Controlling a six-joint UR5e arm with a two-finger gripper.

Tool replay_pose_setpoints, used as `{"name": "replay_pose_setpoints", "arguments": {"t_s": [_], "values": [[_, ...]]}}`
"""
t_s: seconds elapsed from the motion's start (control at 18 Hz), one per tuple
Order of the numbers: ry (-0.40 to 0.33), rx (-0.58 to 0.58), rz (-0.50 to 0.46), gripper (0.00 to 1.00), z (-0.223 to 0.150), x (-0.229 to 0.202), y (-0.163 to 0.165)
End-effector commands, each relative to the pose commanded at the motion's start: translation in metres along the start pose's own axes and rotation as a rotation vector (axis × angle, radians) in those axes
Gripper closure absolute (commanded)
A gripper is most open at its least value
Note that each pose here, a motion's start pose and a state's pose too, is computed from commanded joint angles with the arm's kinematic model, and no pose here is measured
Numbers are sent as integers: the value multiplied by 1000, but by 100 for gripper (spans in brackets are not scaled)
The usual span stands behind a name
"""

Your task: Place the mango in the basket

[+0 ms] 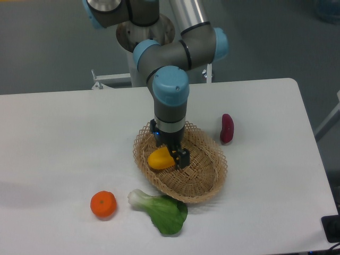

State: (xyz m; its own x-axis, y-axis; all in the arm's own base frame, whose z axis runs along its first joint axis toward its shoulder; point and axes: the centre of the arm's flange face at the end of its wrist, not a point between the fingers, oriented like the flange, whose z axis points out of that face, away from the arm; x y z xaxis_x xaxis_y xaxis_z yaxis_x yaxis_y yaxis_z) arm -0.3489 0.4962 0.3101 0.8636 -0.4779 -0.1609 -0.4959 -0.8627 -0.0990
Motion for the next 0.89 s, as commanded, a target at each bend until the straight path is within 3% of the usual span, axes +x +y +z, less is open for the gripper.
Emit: {"name": "replay_pose_setpoints", "arguments": {"t_s": [0.39, 0.5, 0.67, 0.89], "values": [[-55, -10, -102, 0, -13, -70, 58], [-31, -20, -124, 0, -20, -91, 72], [42, -34, -78, 0, -28, -117, 94], [54, -40, -96, 0, -28, -149, 124]]}}
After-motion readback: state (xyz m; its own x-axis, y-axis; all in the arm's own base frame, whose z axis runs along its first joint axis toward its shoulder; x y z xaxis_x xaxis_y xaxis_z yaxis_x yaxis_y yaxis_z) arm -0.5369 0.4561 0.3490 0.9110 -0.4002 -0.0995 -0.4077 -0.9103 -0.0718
